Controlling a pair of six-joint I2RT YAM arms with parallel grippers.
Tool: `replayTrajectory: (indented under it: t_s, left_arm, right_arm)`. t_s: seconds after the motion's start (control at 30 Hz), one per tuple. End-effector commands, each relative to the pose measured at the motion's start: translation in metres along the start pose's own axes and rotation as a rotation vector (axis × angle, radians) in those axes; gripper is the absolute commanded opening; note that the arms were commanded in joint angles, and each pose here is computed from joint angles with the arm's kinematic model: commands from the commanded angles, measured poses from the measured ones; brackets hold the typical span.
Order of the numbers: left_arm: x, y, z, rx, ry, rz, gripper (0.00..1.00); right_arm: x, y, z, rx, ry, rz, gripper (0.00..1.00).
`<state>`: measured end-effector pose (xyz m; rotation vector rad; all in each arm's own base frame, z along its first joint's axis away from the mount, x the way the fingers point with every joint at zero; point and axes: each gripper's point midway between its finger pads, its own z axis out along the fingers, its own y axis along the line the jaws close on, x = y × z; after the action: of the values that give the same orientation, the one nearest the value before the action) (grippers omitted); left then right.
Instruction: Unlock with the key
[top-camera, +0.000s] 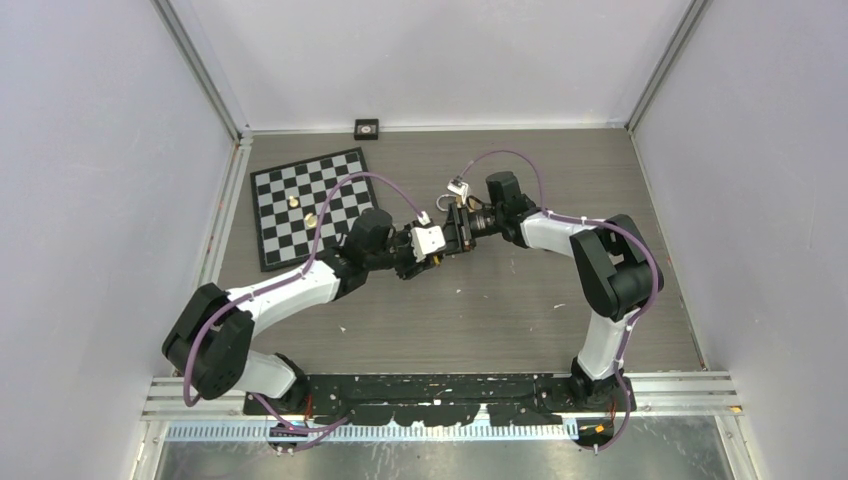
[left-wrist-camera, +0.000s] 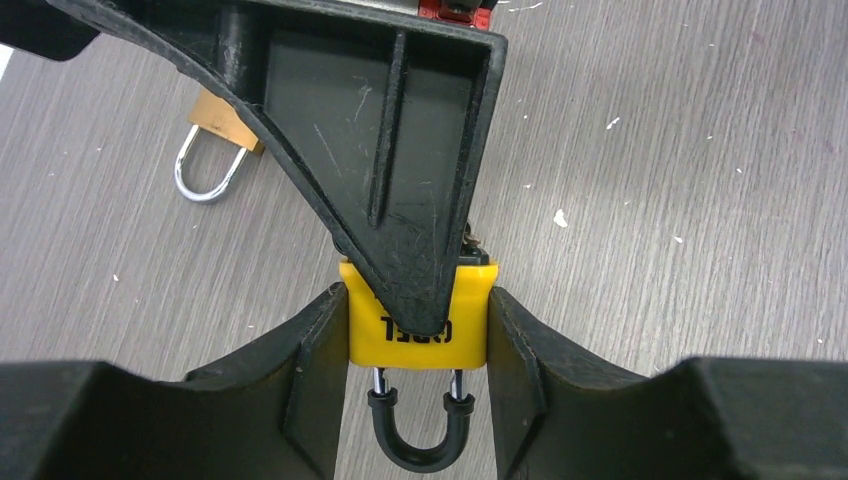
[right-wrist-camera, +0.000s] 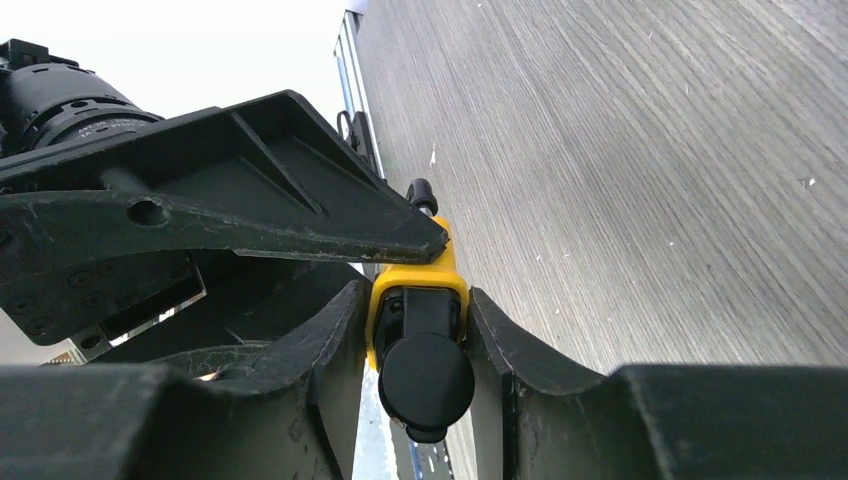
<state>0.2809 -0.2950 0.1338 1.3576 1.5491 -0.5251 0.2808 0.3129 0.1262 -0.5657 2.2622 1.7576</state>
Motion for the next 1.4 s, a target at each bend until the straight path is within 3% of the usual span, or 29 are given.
replayTrajectory:
  t_s: [0.0, 0.1, 0.27, 0.3, 0.43, 0.77, 1.1, 1.37]
  left_arm:
    - [-0.036, 0.025, -0.001, -0.093, -0.107, 0.056, 0.01]
    - [-0.034, 0.022, -0.003, -0.079, -0.091, 0.056, 0.12]
    - [-0.034, 0.018, -0.010, -0.061, -0.086, 0.058, 0.62]
    - [-0.036, 0.016, -0.012, -0.051, -0.092, 0.066, 0.68]
    - [-0.043, 0.009, -0.020, -0.017, -0.112, 0.105, 0.77]
    - [-0.047, 0.010, -0.017, 0.018, -0.123, 0.250, 0.76]
    - [-0.048, 0.006, -0.001, 0.051, -0.138, 0.349, 0.52]
    - [-0.038, -0.005, 0.015, 0.058, -0.131, 0.343, 0.45]
  right_arm:
    - [-0.008, 0.016, -0.003, -0.060, -0.009, -0.042, 0.10]
    - [-0.016, 0.020, -0.013, -0.055, -0.038, -0.067, 0.01]
    - [-0.029, 0.028, -0.036, -0.028, -0.087, -0.136, 0.00]
    - [-0.030, 0.029, -0.041, -0.017, -0.090, -0.160, 0.00]
    - [-0.029, 0.036, -0.057, 0.027, -0.088, -0.236, 0.01]
    - [-0.030, 0.046, -0.070, 0.028, -0.105, -0.260, 0.00]
    - [-0.031, 0.053, -0.073, 0.008, -0.111, -0.264, 0.00]
    - [-0.032, 0.052, -0.071, -0.012, -0.114, -0.248, 0.00]
